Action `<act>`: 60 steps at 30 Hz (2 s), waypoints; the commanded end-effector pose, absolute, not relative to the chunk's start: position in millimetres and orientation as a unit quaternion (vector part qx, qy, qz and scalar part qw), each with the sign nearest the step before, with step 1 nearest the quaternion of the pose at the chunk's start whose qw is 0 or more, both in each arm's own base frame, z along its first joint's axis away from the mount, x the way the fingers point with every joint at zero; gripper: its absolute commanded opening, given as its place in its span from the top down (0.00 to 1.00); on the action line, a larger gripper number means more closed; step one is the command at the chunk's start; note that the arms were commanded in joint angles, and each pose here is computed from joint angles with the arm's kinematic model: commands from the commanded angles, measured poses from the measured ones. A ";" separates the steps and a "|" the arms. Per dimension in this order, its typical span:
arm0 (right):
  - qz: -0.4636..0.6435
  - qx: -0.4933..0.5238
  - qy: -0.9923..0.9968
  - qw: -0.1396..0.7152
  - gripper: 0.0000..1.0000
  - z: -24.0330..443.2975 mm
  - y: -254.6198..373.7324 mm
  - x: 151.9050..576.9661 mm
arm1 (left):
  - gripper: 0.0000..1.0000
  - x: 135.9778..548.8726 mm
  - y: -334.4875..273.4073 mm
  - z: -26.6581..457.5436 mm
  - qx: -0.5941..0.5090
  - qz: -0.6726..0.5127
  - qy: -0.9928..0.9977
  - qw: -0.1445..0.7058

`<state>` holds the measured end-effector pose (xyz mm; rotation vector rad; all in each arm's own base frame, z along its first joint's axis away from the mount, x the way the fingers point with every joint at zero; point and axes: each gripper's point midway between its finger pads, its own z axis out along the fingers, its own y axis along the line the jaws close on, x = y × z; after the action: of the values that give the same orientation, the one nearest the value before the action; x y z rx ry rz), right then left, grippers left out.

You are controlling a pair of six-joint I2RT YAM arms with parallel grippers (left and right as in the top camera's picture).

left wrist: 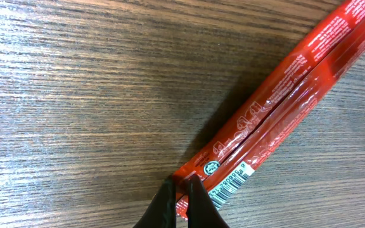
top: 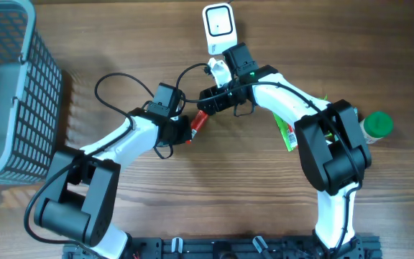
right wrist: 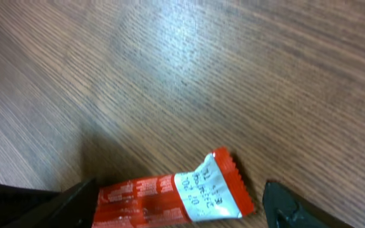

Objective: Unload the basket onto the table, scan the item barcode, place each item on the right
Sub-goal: 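Bring the right gripper to the packet's white end and grasp it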

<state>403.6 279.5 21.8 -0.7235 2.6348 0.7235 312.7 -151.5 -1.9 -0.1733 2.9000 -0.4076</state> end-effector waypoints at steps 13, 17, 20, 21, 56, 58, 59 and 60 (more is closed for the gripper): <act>0.323 -0.232 0.914 0.077 0.23 15.2 295.4 367.6 | 0.95 312.6 -147.0 -10.6 -0.065 -0.125 0.985 0.096; 0.302 -0.234 0.918 0.105 0.18 10.0 292.0 378.9 | 0.95 312.4 -147.1 -10.6 -0.065 -0.125 0.985 0.096; 0.305 -0.238 0.914 0.124 0.17 12.5 295.2 386.4 | 0.95 312.5 -147.0 -10.6 -0.065 -0.125 0.985 0.096; 0.303 -0.239 0.913 0.133 0.16 12.8 295.6 389.9 | 0.95 312.4 -147.1 -10.6 -0.065 -0.125 0.985 0.096; 0.336 -0.185 0.923 0.032 0.55 -18.0 307.6 353.2 | 0.92 310.8 -146.3 -11.1 -0.064 -0.123 0.986 0.093; 0.338 -0.184 0.923 0.033 0.54 -17.5 308.4 353.9 | 0.92 310.8 -146.3 -11.1 -0.064 -0.123 0.986 0.093; 0.335 -0.181 0.924 0.035 0.52 -17.9 308.0 355.3 | 0.92 310.8 -146.3 -11.1 -0.064 -0.123 0.986 0.093; 0.330 -0.172 0.927 0.039 0.51 -18.9 306.8 358.6 | 0.94 310.8 -146.3 -11.1 -0.064 -0.123 0.986 0.093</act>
<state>373.2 308.3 9.6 -0.5330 2.7667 1.0332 313.2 -151.7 -1.5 -0.1733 2.9004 -0.4074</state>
